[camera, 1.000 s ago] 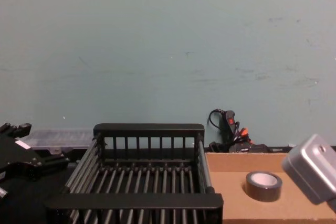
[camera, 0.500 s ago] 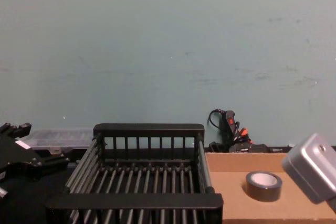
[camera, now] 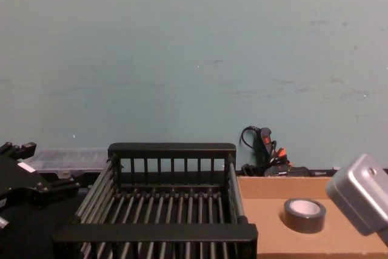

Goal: Pick up the white tape and place it into the black box , Pick up the silver tape and place it into the brown box.

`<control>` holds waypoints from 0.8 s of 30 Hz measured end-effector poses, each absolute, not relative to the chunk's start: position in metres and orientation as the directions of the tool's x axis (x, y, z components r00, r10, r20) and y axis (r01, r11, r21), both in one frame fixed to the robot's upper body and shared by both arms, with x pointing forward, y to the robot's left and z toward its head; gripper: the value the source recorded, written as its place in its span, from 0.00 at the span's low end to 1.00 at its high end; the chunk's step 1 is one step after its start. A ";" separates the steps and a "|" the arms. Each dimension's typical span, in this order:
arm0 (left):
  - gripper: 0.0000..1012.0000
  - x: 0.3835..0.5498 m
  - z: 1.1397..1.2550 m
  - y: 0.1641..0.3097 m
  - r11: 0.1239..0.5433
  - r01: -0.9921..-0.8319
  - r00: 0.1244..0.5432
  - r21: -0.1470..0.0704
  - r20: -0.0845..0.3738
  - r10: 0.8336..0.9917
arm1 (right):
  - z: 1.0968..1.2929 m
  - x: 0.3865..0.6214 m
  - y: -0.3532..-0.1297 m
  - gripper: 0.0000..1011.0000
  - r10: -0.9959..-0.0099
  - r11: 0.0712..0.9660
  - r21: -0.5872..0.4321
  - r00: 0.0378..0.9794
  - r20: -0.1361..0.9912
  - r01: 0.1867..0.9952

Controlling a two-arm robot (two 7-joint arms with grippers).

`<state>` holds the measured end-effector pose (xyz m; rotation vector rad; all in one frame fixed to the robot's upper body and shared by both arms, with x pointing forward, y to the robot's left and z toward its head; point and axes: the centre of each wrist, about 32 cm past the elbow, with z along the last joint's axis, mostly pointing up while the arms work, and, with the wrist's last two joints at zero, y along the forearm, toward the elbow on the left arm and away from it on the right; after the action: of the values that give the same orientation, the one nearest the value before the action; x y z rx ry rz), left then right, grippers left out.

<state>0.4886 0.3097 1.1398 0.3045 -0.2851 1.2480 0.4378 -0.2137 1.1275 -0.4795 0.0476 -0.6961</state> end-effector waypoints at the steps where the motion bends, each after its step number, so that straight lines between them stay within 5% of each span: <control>1: 0.99 0.489 1.140 0.310 0.287 -0.955 0.292 0.070 0.374 0.880 | 1.128 0.438 -0.214 0.36 -0.627 0.664 -0.440 0.771 0.115 0.605; 10: 0.99 0.489 1.140 0.310 0.287 -0.955 0.292 0.070 0.374 0.880 | 1.128 0.438 -0.214 0.10 -0.627 0.664 -0.440 0.771 0.115 0.605; 24: 0.99 0.489 1.140 0.310 0.287 -0.955 0.292 0.070 0.374 0.880 | 1.134 0.437 -0.219 0.09 -0.617 0.685 -0.415 0.780 0.106 0.599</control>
<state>0.4886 0.3097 1.1398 0.3045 -0.2851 1.2480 0.4374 -0.2190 1.1335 -0.4498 0.0431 -0.6810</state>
